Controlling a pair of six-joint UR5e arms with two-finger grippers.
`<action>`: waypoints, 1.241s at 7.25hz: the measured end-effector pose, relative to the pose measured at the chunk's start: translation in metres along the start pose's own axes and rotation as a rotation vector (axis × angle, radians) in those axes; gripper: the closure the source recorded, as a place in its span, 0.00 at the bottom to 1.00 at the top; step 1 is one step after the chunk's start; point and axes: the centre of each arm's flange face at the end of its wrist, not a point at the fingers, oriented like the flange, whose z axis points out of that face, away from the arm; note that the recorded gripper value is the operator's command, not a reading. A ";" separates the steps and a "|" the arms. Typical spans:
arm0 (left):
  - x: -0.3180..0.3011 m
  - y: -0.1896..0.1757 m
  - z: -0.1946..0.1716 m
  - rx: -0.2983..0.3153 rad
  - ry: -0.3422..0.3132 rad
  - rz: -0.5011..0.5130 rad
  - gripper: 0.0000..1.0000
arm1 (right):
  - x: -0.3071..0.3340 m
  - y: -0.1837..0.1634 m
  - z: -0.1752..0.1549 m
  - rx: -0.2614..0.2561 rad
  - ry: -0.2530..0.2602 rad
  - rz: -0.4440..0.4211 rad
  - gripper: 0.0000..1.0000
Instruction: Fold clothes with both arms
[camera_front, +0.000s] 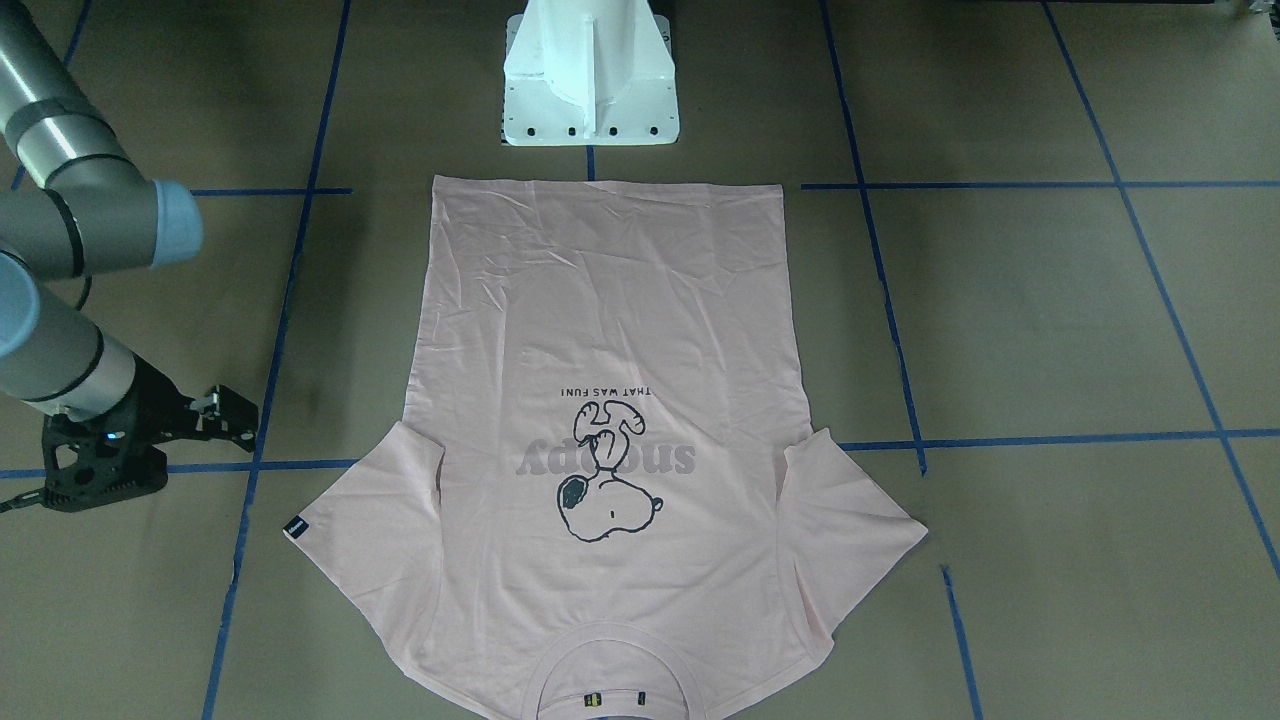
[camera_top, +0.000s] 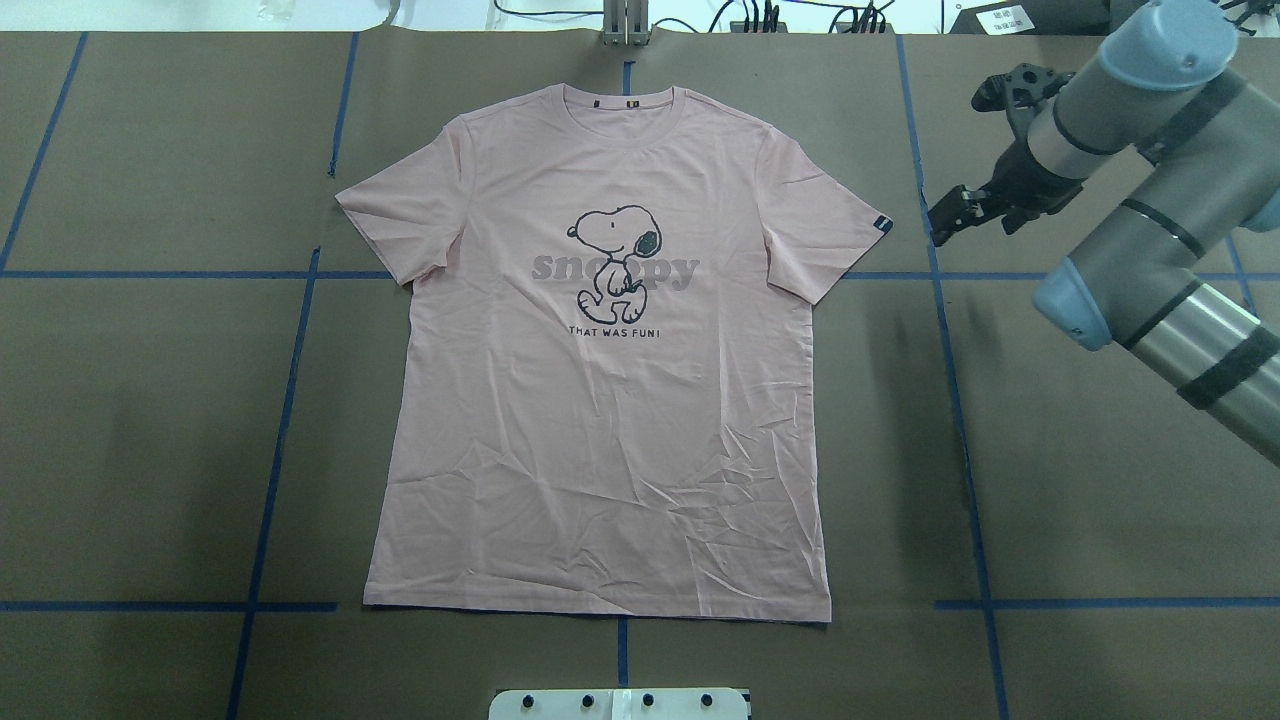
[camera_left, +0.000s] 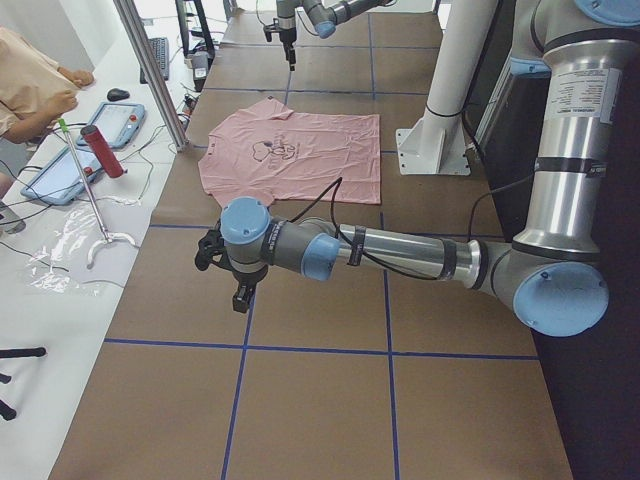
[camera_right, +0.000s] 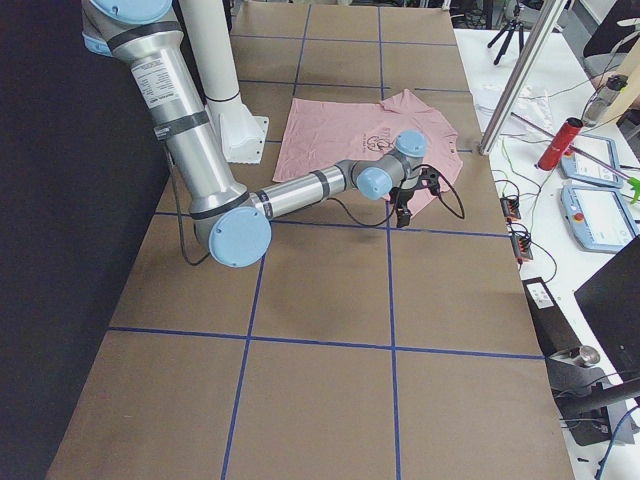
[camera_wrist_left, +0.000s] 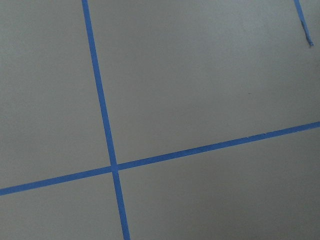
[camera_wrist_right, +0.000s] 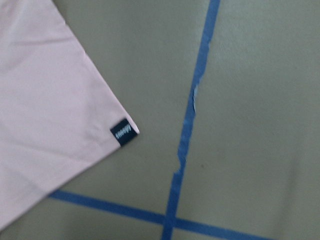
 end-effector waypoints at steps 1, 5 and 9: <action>0.000 0.000 0.000 0.001 0.000 0.002 0.00 | -0.008 -0.017 0.018 0.071 -0.028 0.114 0.06; 0.004 0.000 -0.003 0.007 0.001 0.008 0.00 | -0.024 -0.024 0.057 0.158 -0.021 0.225 0.27; 0.002 0.004 -0.002 0.003 0.001 0.004 0.00 | -0.035 -0.016 0.066 0.150 -0.023 0.232 1.00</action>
